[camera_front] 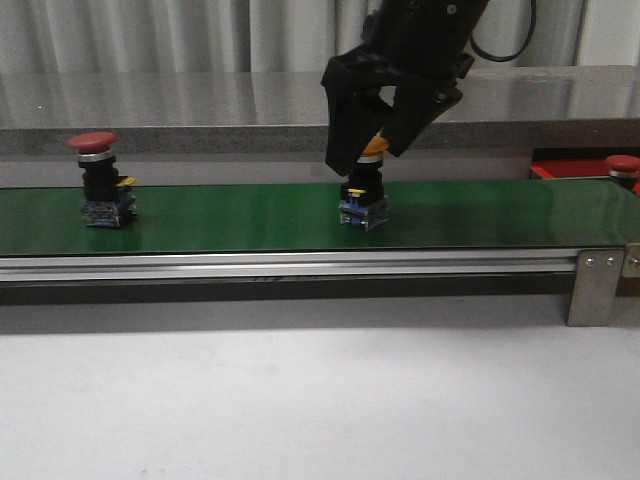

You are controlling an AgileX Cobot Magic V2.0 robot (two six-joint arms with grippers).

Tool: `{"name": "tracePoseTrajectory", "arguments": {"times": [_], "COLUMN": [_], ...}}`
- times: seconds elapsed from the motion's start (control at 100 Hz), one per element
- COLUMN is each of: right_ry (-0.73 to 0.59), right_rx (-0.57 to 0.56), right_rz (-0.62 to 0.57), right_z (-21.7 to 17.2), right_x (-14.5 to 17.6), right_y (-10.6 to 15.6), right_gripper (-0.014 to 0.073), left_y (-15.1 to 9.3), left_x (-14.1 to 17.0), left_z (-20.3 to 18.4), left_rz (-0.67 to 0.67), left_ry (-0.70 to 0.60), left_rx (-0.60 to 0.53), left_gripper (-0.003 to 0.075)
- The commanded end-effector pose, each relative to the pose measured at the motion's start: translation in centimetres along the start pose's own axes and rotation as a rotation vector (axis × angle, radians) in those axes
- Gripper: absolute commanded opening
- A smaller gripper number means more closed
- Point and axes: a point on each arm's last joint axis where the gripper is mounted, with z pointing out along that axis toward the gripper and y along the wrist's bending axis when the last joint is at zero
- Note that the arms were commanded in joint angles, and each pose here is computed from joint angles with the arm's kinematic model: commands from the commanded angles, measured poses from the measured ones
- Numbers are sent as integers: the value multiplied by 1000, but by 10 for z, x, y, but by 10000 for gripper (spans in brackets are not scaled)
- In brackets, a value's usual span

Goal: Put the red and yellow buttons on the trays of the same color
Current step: 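Move the right gripper down and grasp the yellow button on the belt, then carry the yellow button into the yellow tray and release it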

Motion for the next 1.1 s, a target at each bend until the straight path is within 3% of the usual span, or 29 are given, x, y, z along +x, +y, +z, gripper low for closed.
{"name": "tracePoseTrajectory", "arguments": {"times": [0.0, 0.13, 0.25, 0.49, 0.75, 1.09], "right_ry": [-139, -139, -145, -202, -255, -300], "right_rx": [34, 39, 45, 81, 125, 257], "right_rz": [-15, -18, -17, -3, 104, 311], "right_z": [-29, -30, -30, -46, -90, -138], "right_x": [-18, -18, -18, -20, -8, 64], "right_y": [1, 1, -1, -9, -28, -58], "right_gripper": [530, 374, 286, 279, 279, 279], "left_y": [-2, -2, -2, -2, -2, -2], "left_x": [-14, -14, -14, -14, -14, -14], "left_z": [-4, -4, -4, -4, -4, -4], "left_rz": [-14, -14, -14, -14, -14, -14], "left_ry": [-93, -93, -93, -93, -93, -93], "left_rx": [14, 14, 14, 14, 14, 14], "left_gripper": [-19, -19, -19, -19, -19, -19]}}
